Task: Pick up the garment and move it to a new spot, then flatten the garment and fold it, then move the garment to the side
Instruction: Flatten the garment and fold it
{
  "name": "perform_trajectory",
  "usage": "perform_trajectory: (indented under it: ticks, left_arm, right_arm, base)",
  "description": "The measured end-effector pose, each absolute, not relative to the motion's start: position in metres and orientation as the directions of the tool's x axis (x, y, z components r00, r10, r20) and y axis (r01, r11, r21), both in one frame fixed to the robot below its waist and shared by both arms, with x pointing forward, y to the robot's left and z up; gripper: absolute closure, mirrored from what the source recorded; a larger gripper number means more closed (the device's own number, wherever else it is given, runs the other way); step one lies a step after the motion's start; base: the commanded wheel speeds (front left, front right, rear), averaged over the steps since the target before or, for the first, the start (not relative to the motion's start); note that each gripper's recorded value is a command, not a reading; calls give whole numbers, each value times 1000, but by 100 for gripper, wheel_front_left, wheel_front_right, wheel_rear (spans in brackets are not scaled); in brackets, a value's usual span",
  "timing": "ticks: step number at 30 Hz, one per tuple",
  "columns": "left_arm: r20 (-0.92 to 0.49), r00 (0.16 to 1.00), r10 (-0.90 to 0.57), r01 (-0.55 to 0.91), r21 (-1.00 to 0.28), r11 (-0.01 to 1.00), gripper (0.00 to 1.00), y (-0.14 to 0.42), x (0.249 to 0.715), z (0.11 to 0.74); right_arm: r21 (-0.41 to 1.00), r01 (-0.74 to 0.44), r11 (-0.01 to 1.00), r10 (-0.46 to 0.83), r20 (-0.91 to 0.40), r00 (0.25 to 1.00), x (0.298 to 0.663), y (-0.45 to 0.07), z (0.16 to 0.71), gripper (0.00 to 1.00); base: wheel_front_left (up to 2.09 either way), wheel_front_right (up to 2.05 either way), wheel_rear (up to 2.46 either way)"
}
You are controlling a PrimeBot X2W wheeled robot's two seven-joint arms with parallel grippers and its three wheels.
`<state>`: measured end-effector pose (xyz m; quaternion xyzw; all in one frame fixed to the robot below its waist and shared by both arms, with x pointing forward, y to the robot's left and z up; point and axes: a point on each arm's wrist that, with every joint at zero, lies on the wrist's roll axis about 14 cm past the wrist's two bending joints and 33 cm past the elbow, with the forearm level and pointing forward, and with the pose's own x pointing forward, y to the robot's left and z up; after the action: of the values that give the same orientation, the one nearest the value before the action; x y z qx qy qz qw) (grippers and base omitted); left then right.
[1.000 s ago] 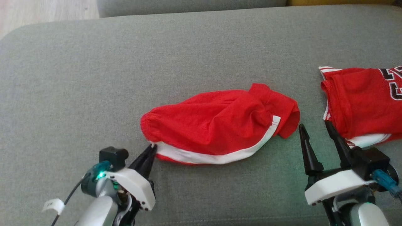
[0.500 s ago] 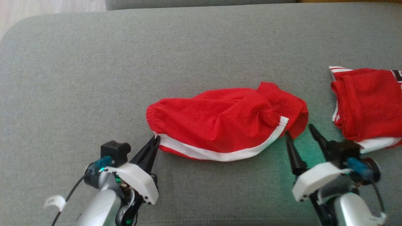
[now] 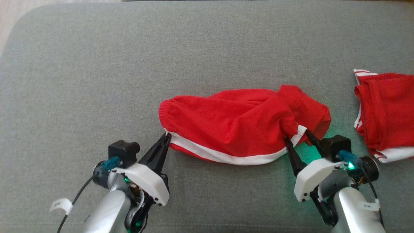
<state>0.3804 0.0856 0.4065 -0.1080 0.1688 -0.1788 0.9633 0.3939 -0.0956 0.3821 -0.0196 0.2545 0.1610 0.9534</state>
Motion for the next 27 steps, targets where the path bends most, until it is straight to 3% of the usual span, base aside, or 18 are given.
perform_trajectory:
  ticks: [1,2,7,16,22,27]
  left_arm:
    - [-286,879,-381,308,-269,913,100,86,381,406]
    - [-283,881,-380,307,-269,913,100,86,381,407]
    - [-247,900,-359,295,-261,919,100,89,385,416]
    - [-47,950,-310,294,-204,934,100,102,402,476]
    - [171,933,-318,339,-114,934,100,107,406,552]
    - [346,878,-331,359,-17,933,100,110,409,633]
  right_arm:
    - [48,-317,947,298,-492,818,394,-95,382,58]
    - [51,-315,948,299,-490,819,395,-95,382,100]
    - [64,-296,953,294,-434,852,403,-98,399,100]
    - [78,-262,962,273,-214,938,410,-108,468,100]
    - [42,-251,967,247,80,966,422,-117,566,100]
    - [-21,-249,968,239,372,897,422,-119,675,100]
  base:
    - [0,0,0]
    - [0,0,0]
    - [0,0,0]
    - [0,0,0]
    - [0,0,0]
    - [0,0,0]
